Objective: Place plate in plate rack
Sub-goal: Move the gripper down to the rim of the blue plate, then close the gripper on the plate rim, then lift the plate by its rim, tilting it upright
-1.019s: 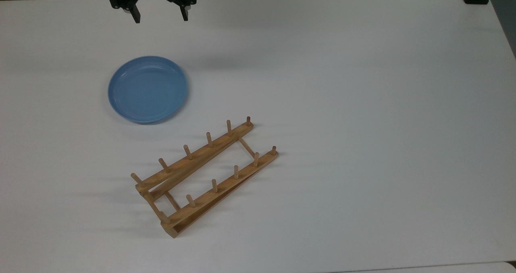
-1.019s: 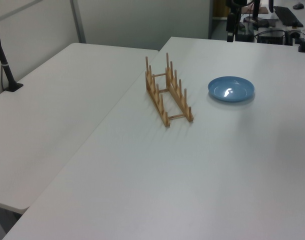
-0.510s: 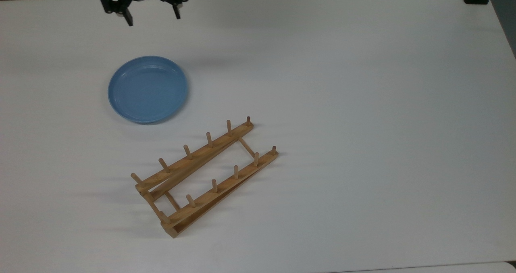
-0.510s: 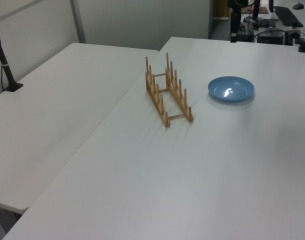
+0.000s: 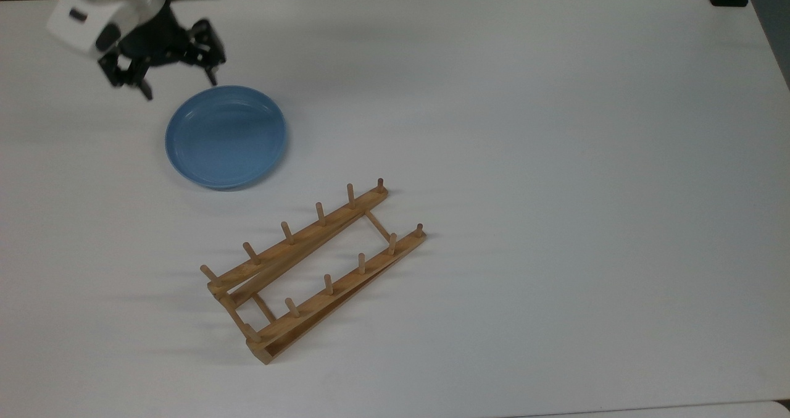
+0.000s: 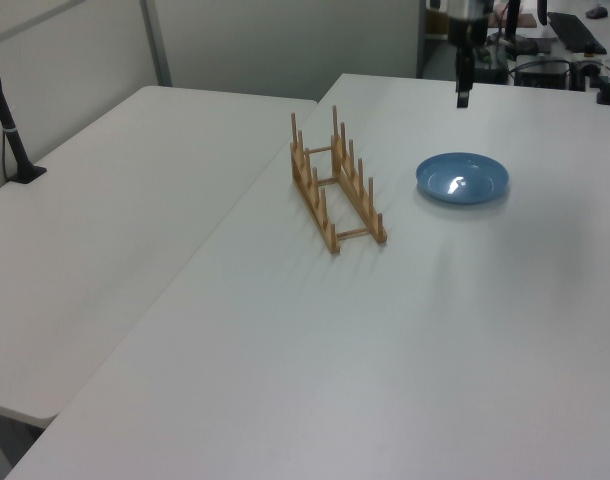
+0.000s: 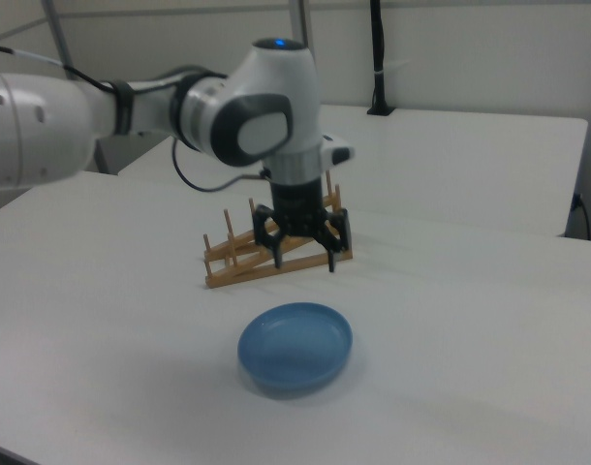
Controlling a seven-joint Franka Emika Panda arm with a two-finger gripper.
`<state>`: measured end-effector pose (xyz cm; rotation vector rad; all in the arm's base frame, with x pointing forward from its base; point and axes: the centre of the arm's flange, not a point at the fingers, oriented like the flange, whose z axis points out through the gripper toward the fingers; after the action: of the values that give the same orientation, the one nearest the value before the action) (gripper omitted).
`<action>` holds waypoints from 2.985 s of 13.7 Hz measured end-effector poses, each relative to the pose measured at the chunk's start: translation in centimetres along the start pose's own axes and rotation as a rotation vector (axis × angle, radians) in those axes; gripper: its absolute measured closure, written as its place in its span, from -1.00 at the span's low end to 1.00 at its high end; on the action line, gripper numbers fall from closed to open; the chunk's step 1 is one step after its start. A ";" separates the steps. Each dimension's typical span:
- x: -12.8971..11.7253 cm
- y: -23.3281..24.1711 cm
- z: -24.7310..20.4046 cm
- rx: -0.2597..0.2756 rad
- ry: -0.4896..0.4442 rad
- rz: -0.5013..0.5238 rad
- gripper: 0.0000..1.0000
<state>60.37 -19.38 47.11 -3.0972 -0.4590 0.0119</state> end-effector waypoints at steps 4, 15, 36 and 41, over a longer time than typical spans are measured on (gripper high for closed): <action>0.3 3.3 5.0 -0.031 -0.014 -0.005 -0.72; 0.7 6.3 14.4 -0.053 -0.104 -0.042 0.44; 2.8 7.6 8.3 -0.164 0.024 -0.090 0.91; 3.8 8.3 0.9 -0.323 0.248 -0.063 0.91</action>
<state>66.35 -26.19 46.09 -3.3238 -0.6006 -0.4880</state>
